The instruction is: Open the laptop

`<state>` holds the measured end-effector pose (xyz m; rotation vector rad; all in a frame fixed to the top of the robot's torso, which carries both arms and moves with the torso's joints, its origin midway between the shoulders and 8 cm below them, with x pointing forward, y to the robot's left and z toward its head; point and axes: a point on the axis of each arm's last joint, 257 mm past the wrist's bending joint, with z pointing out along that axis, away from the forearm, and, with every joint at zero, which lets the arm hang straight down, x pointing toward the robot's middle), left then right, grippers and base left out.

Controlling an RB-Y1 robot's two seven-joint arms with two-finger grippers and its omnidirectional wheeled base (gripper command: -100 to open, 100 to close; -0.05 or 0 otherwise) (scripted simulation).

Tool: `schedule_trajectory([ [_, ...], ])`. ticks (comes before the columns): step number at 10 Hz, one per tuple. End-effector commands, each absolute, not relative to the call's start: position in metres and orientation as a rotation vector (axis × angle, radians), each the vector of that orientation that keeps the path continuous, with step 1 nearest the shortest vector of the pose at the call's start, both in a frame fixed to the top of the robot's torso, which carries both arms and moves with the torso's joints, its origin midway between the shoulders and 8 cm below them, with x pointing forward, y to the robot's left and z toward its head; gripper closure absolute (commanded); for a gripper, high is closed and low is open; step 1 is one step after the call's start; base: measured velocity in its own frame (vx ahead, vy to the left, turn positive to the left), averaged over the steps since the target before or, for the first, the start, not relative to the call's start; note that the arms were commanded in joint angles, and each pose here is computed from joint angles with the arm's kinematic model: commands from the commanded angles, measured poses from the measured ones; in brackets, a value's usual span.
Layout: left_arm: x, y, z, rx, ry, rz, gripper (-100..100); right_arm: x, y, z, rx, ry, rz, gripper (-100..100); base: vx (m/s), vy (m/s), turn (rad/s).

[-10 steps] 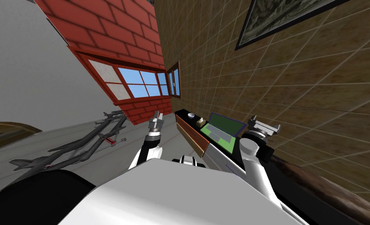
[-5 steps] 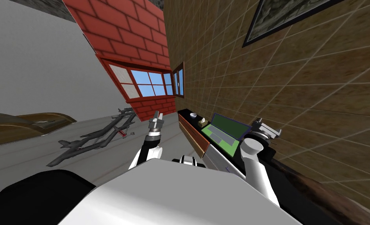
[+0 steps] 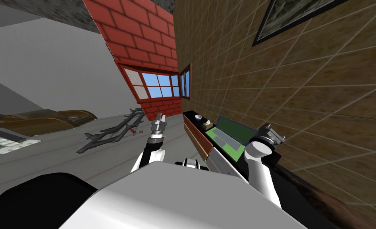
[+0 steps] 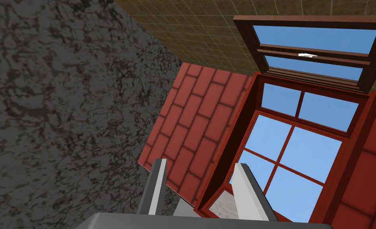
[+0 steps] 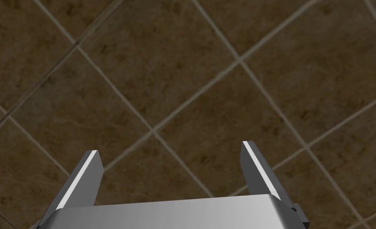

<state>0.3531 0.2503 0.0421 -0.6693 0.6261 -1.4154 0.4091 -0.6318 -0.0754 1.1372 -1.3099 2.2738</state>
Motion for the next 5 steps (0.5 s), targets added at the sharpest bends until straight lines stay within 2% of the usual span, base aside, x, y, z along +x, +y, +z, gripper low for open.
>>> schedule_trajectory([
  [1, 0.353, 0.250, 0.042, -0.669, 0.626, -1.415, 0, 0.404, -0.647, -0.105, 1.103, -1.520, 2.278, -100, -0.052, -0.102, 0.236],
  [5, 0.353, 0.250, 0.042, -0.669, 0.626, -1.415, 0, 0.398, -0.656, -0.151, 1.047, -1.796, 2.252, -100, -0.059, -0.090, 0.172],
])
